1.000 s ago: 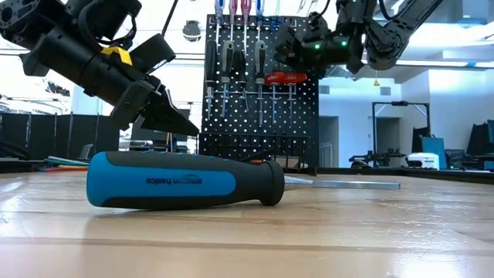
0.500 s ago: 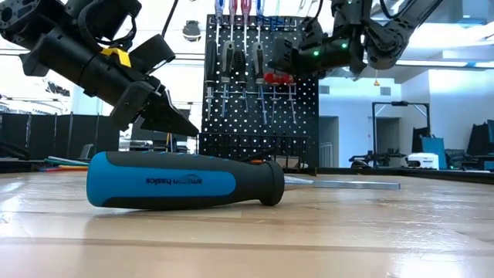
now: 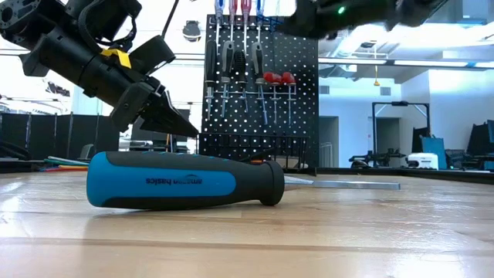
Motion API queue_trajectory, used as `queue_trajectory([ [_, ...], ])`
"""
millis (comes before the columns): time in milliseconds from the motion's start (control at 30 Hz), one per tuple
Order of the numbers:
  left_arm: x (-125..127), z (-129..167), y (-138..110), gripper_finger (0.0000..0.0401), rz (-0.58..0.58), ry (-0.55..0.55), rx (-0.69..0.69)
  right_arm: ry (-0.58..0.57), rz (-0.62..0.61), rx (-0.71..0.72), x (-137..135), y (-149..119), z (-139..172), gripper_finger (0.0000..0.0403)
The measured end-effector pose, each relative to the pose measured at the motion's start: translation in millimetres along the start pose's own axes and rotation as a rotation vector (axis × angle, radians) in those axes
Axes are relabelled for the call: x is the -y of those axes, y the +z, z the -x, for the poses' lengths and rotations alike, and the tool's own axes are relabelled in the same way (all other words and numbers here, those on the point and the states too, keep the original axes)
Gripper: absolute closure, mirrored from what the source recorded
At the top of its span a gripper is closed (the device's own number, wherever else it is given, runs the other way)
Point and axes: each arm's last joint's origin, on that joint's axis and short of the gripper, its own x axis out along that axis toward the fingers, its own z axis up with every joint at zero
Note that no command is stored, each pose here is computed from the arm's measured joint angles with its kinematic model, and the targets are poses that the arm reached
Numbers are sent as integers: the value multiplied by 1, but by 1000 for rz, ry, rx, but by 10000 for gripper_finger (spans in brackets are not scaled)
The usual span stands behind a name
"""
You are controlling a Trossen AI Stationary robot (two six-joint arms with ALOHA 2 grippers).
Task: Hang tools onto peg board
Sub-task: Hang the dark blue screwdriver on the pegboard
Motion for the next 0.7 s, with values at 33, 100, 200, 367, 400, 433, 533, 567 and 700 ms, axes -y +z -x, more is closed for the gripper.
queue_trajectory([
  [33,0,0,0,401,0,0,0,31,8,-13,-4,3,6,207],
  [100,0,0,0,401,-2,0,-3,106,30,-47,-15,8,20,210],
  [200,0,0,-1,401,-3,0,-5,241,24,-94,-40,6,39,211],
  [367,0,0,-1,401,4,-1,-5,465,-8,-231,-97,-23,69,211],
  [400,0,0,-1,401,6,-1,-5,501,-13,-258,-108,-31,75,211],
  [433,0,0,-1,401,9,-1,-5,530,-18,-282,-119,-38,79,211],
  [533,0,0,-1,401,11,-1,-5,602,-21,-344,-150,-56,89,211],
  [567,0,0,-1,401,12,-1,-5,619,-25,-346,-159,-61,92,211],
  [700,0,0,-1,401,26,-1,-5,660,-23,-338,-190,-79,93,211],
])
